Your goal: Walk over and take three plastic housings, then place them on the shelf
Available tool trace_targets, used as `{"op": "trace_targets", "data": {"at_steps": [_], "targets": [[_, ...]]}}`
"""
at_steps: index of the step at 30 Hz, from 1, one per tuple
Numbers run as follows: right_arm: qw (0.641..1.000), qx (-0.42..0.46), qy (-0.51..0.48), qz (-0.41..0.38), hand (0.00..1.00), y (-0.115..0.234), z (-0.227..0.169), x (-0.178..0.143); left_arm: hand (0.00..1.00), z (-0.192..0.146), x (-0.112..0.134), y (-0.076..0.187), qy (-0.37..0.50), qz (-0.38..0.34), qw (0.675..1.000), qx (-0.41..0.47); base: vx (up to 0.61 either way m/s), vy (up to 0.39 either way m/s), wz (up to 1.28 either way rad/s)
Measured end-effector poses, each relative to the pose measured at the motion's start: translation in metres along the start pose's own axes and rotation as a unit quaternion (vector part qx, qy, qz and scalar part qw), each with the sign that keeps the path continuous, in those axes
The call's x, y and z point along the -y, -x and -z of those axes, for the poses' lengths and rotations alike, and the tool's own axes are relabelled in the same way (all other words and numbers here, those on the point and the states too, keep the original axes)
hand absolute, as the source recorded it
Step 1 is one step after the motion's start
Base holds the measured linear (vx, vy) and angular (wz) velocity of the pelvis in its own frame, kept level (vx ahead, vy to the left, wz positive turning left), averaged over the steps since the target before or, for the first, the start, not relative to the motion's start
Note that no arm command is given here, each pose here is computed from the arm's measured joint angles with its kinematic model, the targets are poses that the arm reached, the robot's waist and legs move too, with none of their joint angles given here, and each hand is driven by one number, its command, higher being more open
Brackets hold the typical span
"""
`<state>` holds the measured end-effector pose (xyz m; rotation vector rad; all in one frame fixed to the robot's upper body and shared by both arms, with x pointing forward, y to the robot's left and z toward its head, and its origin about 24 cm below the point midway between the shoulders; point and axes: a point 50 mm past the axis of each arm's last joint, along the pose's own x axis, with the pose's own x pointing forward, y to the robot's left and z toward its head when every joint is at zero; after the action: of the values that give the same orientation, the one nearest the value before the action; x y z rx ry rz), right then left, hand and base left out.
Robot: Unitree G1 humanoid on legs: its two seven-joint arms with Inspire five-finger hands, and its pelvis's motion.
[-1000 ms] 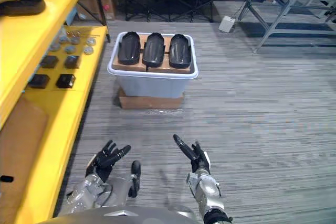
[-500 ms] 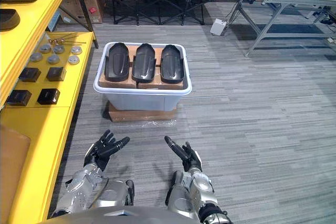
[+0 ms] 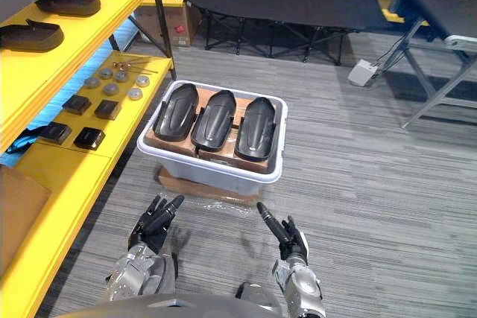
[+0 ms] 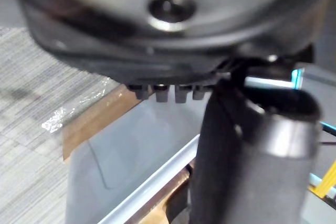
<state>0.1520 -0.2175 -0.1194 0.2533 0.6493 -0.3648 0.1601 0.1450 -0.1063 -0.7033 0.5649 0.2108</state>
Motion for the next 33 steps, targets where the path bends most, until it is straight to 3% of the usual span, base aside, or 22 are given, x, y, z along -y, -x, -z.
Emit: {"op": "trace_targets", "data": {"at_steps": [2,7,9,13,17,20,28,33], "targets": [[1.000,0.003,-0.004,0.019,1.00,0.002,0.000,0.009,1.00,0.004,-0.002,0.002,0.001,-0.005,1.000,-0.008,0.30,0.192,0.45],[0.997,0.024,0.061,-0.034,1.00,0.004,-0.003,-0.023,1.00,-0.020,-0.015,-0.005,-0.037,-0.015,0.999,0.013,0.17,0.124,-0.01],[0.994,0.067,0.070,-0.047,1.00,0.005,-0.019,-0.035,1.00,-0.018,-0.016,-0.004,-0.095,-0.003,0.995,-0.004,0.04,0.108,-0.06],[0.978,0.177,0.097,-0.049,1.00,0.019,-0.062,-0.046,1.00,-0.019,-0.027,0.000,-0.126,-0.014,0.992,-0.029,0.02,0.065,-0.06],[0.953,0.289,0.095,-0.004,1.00,0.038,-0.111,-0.023,1.00,-0.020,-0.050,0.012,-0.075,-0.065,0.995,-0.026,0.07,-0.006,-0.10],[0.942,0.318,0.098,0.043,1.00,0.045,-0.128,0.005,1.00,-0.022,-0.060,0.018,-0.048,-0.086,0.995,-0.013,0.09,-0.023,0.09],[0.954,0.285,0.059,0.079,1.00,0.034,-0.139,0.034,1.00,0.002,-0.088,0.047,0.033,-0.147,0.989,-0.013,-0.01,-0.045,-0.01],[0.972,0.153,0.060,0.169,1.00,-0.011,-0.131,0.071,1.00,0.004,-0.086,0.042,0.021,-0.120,0.992,-0.032,-0.14,-0.044,0.25]]}}
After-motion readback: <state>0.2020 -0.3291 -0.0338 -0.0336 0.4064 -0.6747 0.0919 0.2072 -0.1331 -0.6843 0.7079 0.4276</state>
